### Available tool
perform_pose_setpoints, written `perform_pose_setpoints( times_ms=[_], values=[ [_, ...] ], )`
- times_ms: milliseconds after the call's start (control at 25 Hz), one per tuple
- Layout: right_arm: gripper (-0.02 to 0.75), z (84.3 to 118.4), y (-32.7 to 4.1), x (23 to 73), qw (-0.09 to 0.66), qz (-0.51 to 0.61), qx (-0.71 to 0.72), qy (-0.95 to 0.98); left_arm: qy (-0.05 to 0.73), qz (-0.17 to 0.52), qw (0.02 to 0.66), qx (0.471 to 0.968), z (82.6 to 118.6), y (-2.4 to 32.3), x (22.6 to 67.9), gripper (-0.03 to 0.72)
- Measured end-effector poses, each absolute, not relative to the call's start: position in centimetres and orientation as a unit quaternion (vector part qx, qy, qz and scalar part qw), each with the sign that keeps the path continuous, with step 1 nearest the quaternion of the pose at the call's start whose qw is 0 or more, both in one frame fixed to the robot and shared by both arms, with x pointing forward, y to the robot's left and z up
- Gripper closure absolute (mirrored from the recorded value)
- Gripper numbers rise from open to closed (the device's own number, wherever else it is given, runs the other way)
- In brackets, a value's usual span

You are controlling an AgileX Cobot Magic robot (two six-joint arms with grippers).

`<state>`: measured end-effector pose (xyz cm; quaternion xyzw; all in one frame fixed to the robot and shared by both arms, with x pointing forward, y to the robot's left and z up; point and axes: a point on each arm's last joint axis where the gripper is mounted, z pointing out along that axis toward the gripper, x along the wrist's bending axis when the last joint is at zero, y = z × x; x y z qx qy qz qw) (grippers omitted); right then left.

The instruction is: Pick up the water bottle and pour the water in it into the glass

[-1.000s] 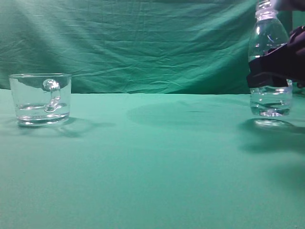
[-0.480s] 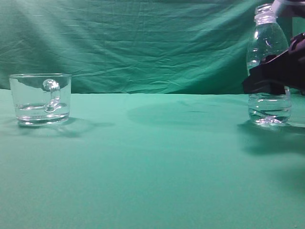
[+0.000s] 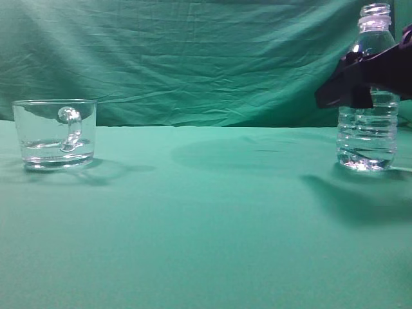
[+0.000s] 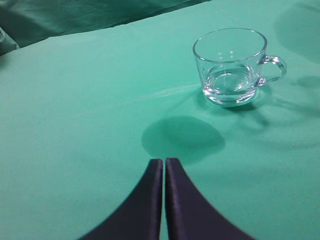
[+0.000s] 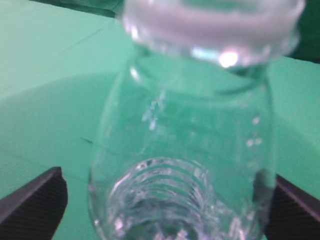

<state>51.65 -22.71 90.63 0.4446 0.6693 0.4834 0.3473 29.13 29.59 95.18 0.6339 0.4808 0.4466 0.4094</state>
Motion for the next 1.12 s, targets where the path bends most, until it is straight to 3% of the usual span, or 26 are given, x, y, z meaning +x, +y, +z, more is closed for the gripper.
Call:
perform_pose_setpoints(
  times_ms=[440, 760, 960, 1040, 1120],
  values=[
    [0.069, 94.9, -23.8, 47.8, 0.356, 0.472, 0.456, 0.666, 0.481, 0.447, 0.409, 0.634, 95.2, 29.6, 29.1, 0.688],
    [0.383, 99.7, -24.7, 43.9, 0.348, 0.463, 0.461, 0.672, 0.481, 0.447, 0.409, 0.634, 95.2, 29.6, 29.1, 0.688],
    [0.666, 102.3, -25.6, 41.2, 0.372, 0.469, 0.467, 0.651, 0.481, 0.447, 0.409, 0.634, 95.2, 29.6, 29.1, 0.688],
    [0.738, 103.1, -26.0, 40.2, 0.382, 0.472, 0.469, 0.641, 0.481, 0.447, 0.409, 0.634, 95.2, 29.6, 29.1, 0.688],
    [0.738, 103.9, -26.3, 39.2, 0.39, 0.482, 0.473, 0.626, 0.481, 0.447, 0.409, 0.634, 95.2, 29.6, 29.1, 0.688]
  ],
)
